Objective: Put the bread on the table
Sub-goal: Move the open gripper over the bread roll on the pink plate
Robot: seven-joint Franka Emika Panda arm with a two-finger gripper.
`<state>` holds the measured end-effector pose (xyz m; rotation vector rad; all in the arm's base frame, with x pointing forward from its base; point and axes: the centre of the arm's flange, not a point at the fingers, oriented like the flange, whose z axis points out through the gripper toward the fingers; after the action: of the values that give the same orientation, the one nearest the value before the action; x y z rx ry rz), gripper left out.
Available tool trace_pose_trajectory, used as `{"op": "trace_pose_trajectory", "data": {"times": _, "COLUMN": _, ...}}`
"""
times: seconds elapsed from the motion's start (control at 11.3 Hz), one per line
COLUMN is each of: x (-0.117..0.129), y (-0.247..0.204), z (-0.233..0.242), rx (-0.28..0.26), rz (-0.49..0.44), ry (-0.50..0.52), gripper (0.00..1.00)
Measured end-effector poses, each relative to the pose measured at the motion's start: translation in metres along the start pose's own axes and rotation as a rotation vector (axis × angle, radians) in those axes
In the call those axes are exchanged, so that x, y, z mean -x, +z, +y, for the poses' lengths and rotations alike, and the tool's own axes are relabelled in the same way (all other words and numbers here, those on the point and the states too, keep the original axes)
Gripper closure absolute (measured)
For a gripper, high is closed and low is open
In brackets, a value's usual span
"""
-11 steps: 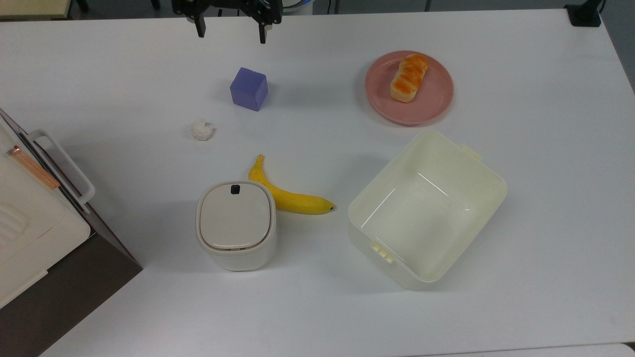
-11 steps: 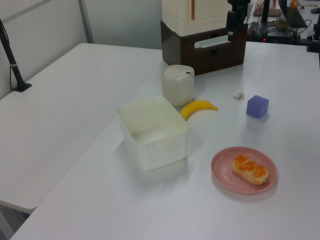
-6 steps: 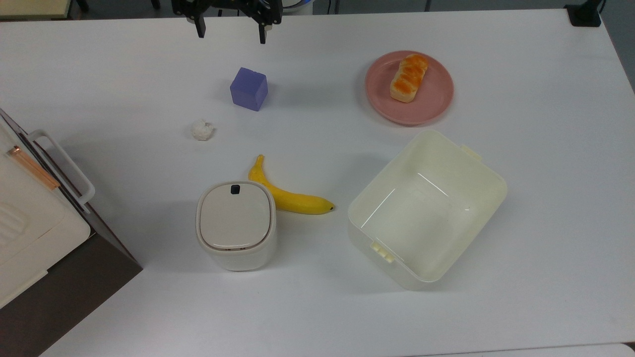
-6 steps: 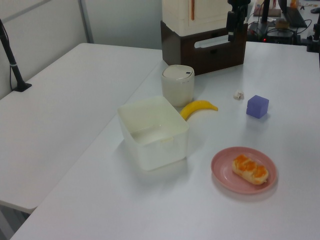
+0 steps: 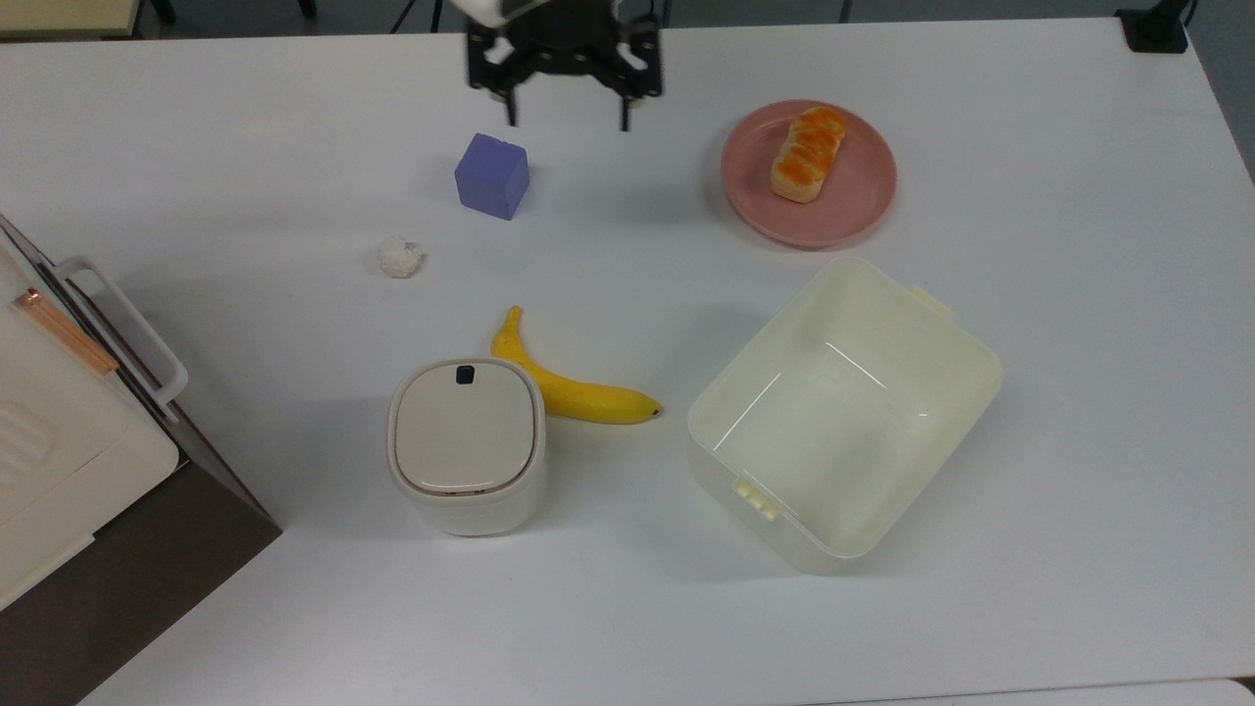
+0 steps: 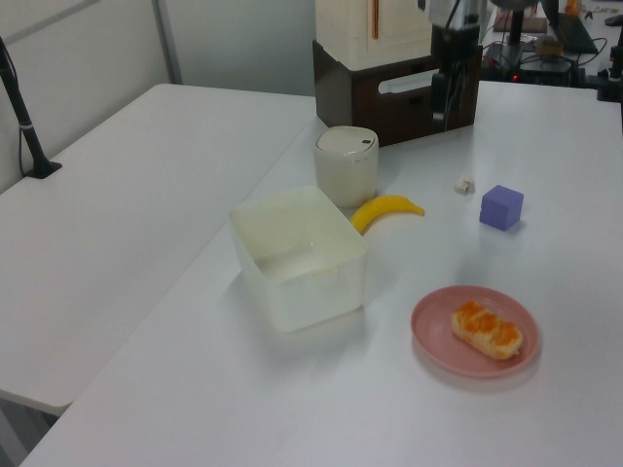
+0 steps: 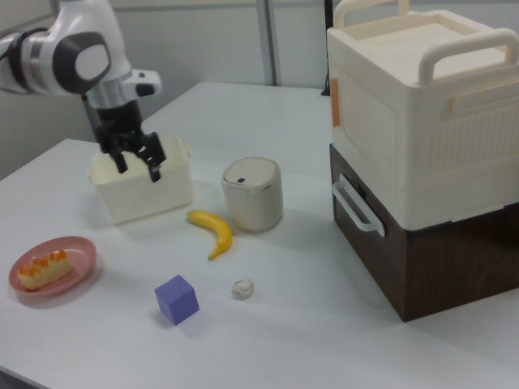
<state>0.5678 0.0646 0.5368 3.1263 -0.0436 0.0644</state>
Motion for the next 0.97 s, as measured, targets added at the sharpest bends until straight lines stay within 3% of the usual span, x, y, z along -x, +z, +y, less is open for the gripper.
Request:
{"op": "trace_pose_trajectory", "data": {"times": 0.18, "x": 0.024, "y": 0.022, "z": -0.042, "rx": -0.018, "rz": 0.021, "ry": -0.017, "gripper": 0.0}}
{"op": "trace_pose_trajectory", "data": {"times": 0.53, "x": 0.094, "y": 0.053, "z": -0.137, "rx": -0.013, "rz": 0.003, "ry": -0.121, "gripper": 0.0}}
{"op": "trace_pose_trajectory", "data": {"times": 0.97, "x": 0.133, "y": 0.084, "z": -0.192, "rx": -0.024, "rz": 0.049, "ry": -0.177, "gripper": 0.0}}
